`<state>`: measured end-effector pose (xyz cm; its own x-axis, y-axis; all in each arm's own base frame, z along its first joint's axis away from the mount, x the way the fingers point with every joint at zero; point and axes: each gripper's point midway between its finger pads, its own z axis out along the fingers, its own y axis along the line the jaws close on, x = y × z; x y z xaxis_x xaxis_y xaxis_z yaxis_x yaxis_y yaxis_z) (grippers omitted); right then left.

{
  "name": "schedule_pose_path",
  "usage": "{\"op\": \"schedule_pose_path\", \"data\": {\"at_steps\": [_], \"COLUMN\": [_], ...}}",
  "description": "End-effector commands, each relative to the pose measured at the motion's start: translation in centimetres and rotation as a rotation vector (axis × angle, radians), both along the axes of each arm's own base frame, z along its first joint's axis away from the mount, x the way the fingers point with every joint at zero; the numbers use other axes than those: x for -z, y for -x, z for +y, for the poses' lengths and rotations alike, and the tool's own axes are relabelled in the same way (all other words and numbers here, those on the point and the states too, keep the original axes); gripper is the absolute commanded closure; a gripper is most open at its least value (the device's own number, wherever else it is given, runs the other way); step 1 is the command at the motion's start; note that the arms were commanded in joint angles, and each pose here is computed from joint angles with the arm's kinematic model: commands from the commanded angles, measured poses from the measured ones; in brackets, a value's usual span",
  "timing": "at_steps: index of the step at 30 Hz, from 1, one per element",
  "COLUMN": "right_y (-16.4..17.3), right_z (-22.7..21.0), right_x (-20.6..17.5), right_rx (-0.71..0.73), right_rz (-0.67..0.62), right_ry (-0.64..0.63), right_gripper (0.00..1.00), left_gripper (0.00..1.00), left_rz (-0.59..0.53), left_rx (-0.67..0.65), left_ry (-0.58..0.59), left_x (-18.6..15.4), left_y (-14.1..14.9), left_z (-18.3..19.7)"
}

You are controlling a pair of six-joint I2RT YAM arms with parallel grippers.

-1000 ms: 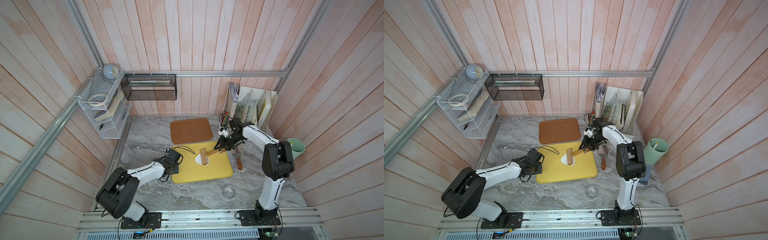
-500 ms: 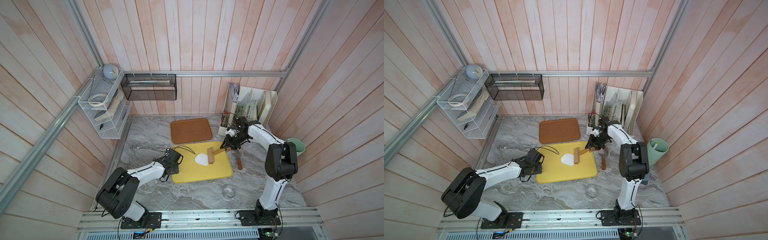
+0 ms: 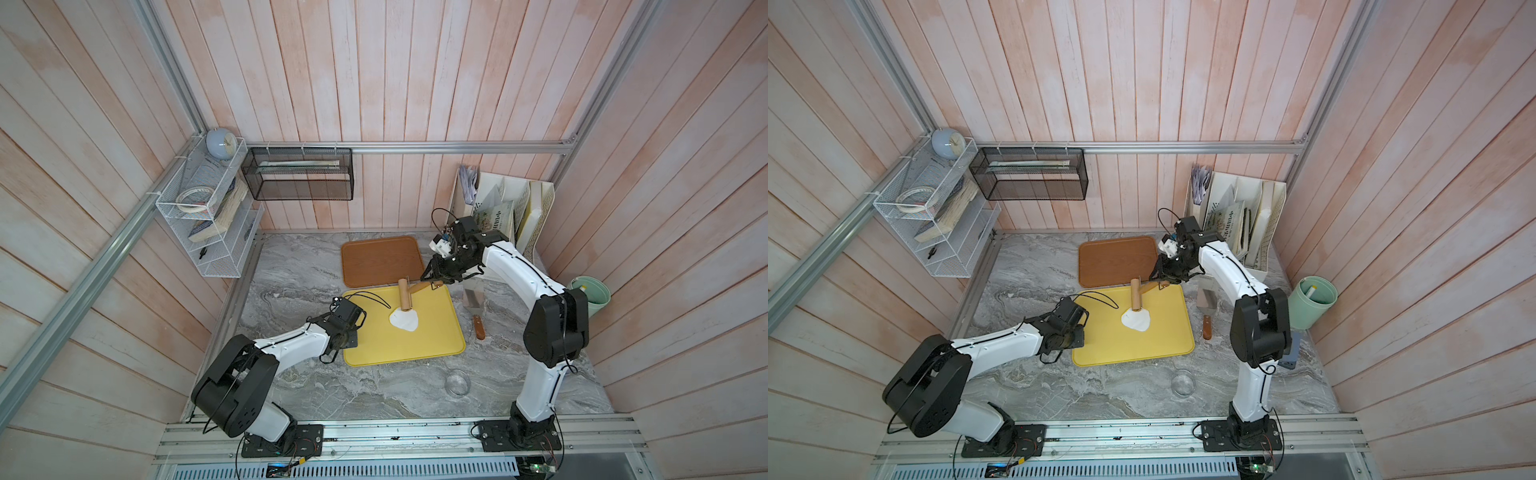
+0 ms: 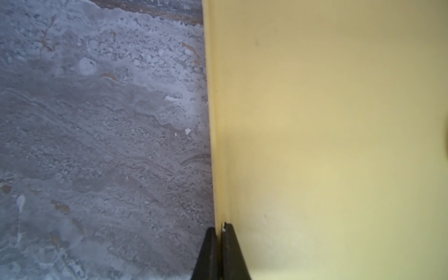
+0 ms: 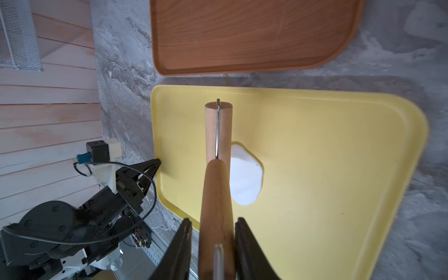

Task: Roll out the dumpling wrappers from the dough
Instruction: Flatten out the dough on the work surface.

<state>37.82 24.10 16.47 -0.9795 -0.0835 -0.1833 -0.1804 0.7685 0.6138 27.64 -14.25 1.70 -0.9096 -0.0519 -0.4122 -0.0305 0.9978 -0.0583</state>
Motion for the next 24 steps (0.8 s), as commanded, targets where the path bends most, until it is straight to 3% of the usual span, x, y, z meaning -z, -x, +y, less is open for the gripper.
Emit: {"op": "schedule_pose_path", "data": {"at_steps": [1, 9, 18, 21, 24], "right_y": [0.2, 1.3, 3.7, 4.1, 2.9], "right_z": [0.4, 0.6, -2.3, -2.7, -1.0], "right_x": [0.6, 5.3, 13.6, 14.3, 12.5], "right_rx": [0.013, 0.037, 0.177, 0.201, 0.192], "right_rz": [0.040, 0.143, 0.312, 0.317, 0.291], "right_ry": [-0.068, -0.061, 0.139, 0.154, 0.053], "right_gripper": [1.00, 1.00, 1.00, 1.00, 1.00], "left_gripper": [1.00, 1.00, 1.00, 1.00, 1.00], "left_rz": [0.241, 0.244, 0.242, 0.240, 0.240], "left_rx": [0.070, 0.070, 0.069, 0.065, 0.065], "left_ry": [-0.091, -0.093, -0.093, -0.094, -0.094], "left_x": [4.1, 4.1, 4.1, 4.1, 4.1], "left_y": [5.6, 5.6, 5.6, 5.6, 5.6], "left_z": [1.6, 1.7, 1.6, 1.7, 1.7]}}
